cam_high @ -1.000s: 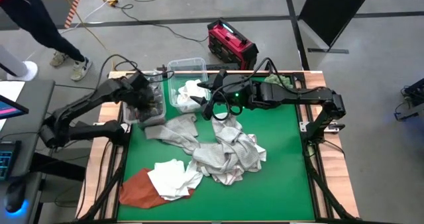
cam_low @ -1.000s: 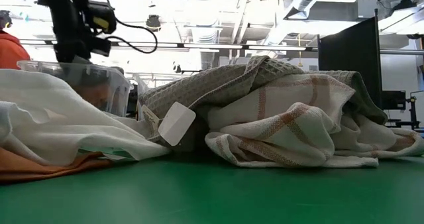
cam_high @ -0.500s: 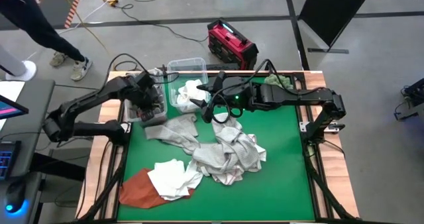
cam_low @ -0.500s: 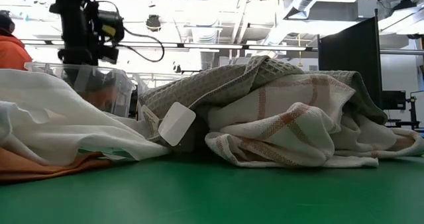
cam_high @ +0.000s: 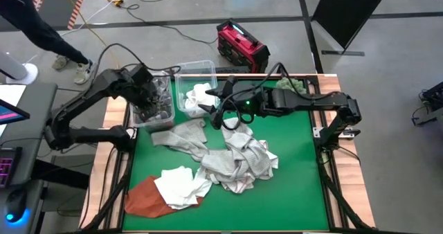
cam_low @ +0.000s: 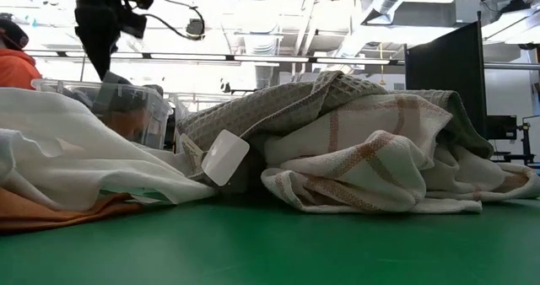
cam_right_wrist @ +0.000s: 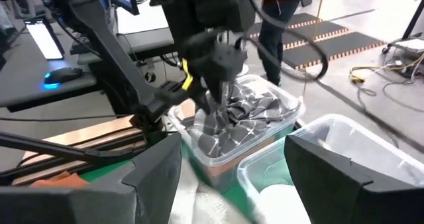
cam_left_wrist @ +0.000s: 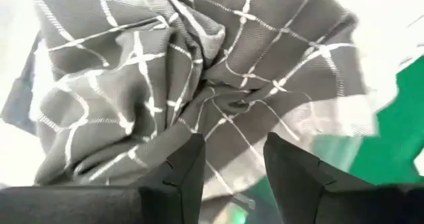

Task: Sort towels by color in basket
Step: Put the light gray towel into the right transparent bin

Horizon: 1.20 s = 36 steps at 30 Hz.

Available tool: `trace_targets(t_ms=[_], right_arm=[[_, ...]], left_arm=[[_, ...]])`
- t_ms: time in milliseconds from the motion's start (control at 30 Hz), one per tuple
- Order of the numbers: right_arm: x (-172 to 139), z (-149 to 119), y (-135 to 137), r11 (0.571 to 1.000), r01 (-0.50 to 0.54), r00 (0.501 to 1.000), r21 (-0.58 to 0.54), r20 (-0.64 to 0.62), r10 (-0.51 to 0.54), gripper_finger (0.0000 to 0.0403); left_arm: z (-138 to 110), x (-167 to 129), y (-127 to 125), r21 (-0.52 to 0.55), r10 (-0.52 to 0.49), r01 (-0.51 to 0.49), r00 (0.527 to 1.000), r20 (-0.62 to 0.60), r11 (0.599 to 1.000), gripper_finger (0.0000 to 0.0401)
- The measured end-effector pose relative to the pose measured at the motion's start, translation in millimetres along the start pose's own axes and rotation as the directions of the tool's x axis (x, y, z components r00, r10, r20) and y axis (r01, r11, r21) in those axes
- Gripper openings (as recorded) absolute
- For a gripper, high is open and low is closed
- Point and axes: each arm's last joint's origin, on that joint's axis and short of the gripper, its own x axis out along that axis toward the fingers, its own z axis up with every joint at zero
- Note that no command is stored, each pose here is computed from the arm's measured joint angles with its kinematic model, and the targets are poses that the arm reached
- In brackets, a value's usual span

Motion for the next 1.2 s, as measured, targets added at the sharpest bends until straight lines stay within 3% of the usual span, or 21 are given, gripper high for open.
trace_targets(t_ms=[267,533,733,900,1033,1133,1200], right_arm=[[-4.4,-18.8,4.4,0.996,0.032,0.985,0.086,-0.173,-0.017,0.0295],[-9.8,-32.4,6.8,0.988,0.081,0.954,0.129,-0.298,-0.039,0.0295],[-14.8,-36.7,19.4,0.981,0.135,0.958,0.137,-0.272,-0.093,0.0295],[-18.3,-60.1,31.6,0.976,0.162,0.929,0.149,-0.356,-0.1,0.0295],[-23.5,-71.2,25.7,0.961,0.233,0.873,0.148,-0.467,-0.14,0.0295],[-29.2,-73.3,19.3,0.953,0.271,0.842,0.136,-0.514,-0.166,0.0295],[-33.0,-72.2,15.8,0.95,0.278,0.83,0.141,-0.533,-0.163,0.0295]], left_arm=[[-21.0,-38.6,-10.2,-0.044,0.028,-0.02,0.979,0.202,0.999,0.0144],[-37.9,-67.1,-19.8,-0.108,0.033,0.023,0.874,0.484,0.994,0.0144],[-29.3,-85.2,-31.2,-0.082,-0.064,0.164,0.724,0.687,0.983,0.0144],[-8.6,-98.4,-50.5,0.076,-0.217,0.276,0.529,0.82,0.958,0.0144],[10.0,-102.0,-69.3,0.189,-0.288,0.267,0.407,0.867,0.945,0.0144],[23.7,-96.9,-84.8,0.26,-0.332,0.233,0.366,0.869,0.937,0.0144],[31.7,-90.2,-94.9,0.301,-0.357,0.202,0.367,0.859,0.932,0.0144]])
